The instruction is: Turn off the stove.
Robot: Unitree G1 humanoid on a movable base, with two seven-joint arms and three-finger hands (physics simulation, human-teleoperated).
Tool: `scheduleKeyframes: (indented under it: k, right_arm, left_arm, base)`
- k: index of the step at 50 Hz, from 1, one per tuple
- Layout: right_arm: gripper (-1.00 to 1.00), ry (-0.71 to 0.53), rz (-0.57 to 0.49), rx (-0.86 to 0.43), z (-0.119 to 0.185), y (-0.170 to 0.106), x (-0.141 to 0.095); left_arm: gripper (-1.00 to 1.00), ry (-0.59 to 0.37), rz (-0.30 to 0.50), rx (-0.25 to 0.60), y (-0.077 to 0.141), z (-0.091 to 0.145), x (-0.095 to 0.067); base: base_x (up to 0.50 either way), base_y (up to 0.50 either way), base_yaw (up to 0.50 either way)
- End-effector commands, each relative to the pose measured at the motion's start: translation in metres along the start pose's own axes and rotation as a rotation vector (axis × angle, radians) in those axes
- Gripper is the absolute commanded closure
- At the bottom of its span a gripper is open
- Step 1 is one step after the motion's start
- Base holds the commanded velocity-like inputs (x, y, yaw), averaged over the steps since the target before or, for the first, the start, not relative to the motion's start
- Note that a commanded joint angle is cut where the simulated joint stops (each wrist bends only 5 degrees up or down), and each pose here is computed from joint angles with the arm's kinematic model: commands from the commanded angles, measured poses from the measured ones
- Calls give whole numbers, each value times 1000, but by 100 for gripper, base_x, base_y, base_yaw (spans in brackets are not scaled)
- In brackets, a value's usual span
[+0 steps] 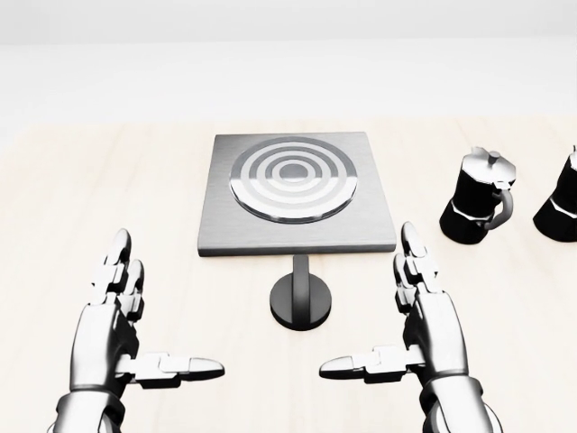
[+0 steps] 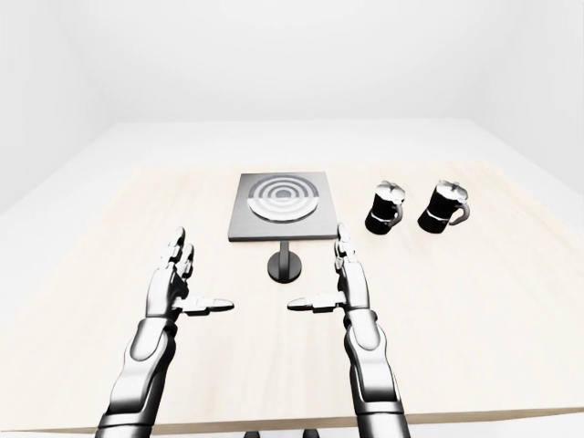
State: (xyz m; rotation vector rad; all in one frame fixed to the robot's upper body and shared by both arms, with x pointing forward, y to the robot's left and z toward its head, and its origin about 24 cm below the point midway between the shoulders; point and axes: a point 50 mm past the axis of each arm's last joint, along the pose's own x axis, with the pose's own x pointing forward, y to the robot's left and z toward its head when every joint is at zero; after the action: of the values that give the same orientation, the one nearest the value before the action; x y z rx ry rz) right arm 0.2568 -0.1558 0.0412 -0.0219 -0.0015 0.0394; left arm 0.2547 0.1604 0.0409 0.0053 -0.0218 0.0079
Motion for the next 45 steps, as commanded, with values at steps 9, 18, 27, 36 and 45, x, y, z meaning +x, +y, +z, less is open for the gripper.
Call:
scheduleKeyframes:
  k: [9,18,27,36,45]
  right_arm:
    - [-100,7,3,-4,-1,1,1]
    - [-100,17,6,-6,-3,1,3]
    - [-100,21,-1,-9,-3,0,2]
    - [-100,28,4,-18,-3,1,3]
    - [-100,23,-7,-8,-3,0,3]
  left_arm:
    - [-100,-63,161,-25,16,8,1]
    - [-100,-112,320,-67,34,20,-3]
    - [-100,-125,542,-75,53,24,-2]
    - [-100,-182,728,-117,88,39,1]
    - [-100,-224,840,-33,106,45,-30]
  base:
    - [0,0,0]
    - [0,0,0]
    - [0,0,0]
    - [0,0,0]
    - [0,0,0]
